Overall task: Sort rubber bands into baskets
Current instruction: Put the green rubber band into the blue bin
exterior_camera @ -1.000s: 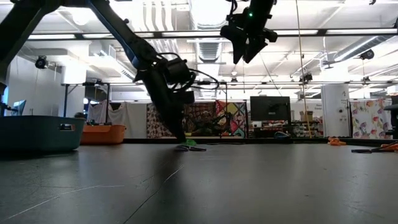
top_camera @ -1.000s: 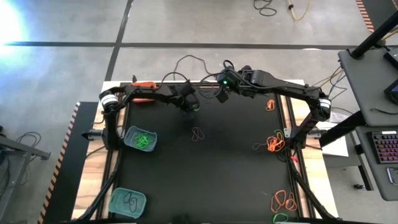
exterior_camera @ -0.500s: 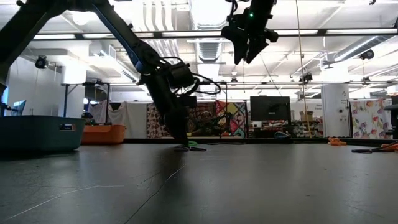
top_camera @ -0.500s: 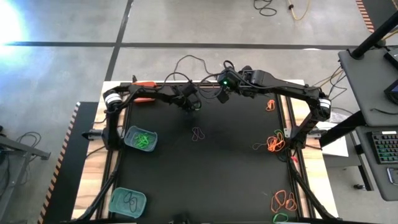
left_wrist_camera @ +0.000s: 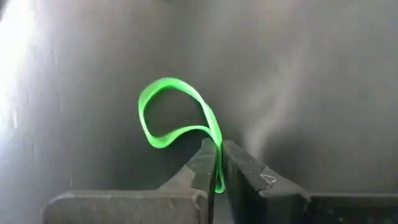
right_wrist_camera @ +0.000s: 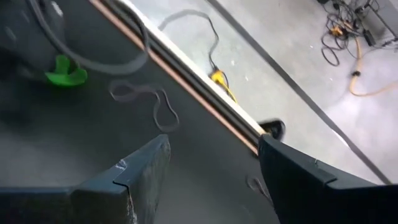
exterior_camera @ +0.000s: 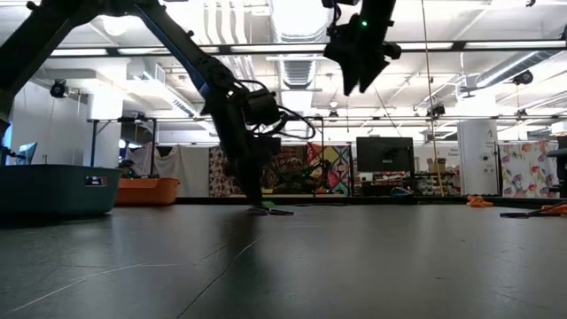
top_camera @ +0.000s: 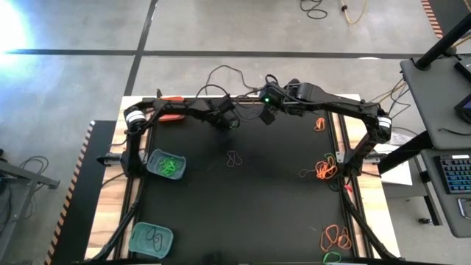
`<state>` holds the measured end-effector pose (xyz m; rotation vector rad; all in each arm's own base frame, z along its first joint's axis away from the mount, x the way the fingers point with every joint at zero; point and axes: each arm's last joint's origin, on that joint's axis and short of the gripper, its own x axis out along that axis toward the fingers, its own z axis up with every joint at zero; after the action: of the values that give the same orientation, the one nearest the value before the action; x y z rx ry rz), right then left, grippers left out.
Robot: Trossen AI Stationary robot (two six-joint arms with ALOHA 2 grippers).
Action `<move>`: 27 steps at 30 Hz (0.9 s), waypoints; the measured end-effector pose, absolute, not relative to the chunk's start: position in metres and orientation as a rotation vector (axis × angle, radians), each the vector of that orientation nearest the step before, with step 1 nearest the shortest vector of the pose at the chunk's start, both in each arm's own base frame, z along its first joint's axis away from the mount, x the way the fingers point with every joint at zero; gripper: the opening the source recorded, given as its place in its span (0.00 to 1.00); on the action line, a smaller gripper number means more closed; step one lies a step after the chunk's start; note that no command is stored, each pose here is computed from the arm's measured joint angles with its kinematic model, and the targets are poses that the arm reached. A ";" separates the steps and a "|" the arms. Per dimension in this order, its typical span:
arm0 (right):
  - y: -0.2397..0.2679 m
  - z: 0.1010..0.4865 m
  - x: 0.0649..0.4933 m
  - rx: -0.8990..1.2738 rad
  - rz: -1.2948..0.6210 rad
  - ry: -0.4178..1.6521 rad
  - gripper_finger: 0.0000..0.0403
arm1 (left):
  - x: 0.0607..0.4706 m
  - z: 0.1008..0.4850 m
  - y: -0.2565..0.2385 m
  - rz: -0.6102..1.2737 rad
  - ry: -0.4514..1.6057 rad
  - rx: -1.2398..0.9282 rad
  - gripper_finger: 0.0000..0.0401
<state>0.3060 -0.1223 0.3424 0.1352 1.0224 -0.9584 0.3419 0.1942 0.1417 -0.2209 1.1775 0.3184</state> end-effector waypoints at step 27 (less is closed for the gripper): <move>-0.088 0.193 0.241 0.468 -0.769 1.686 0.59 | 0.225 0.261 0.047 0.483 1.226 -0.699 0.00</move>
<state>0.2408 -0.0882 0.1926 0.4676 1.6856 -0.7685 0.2248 0.0468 0.2608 -0.6994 1.2264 0.4825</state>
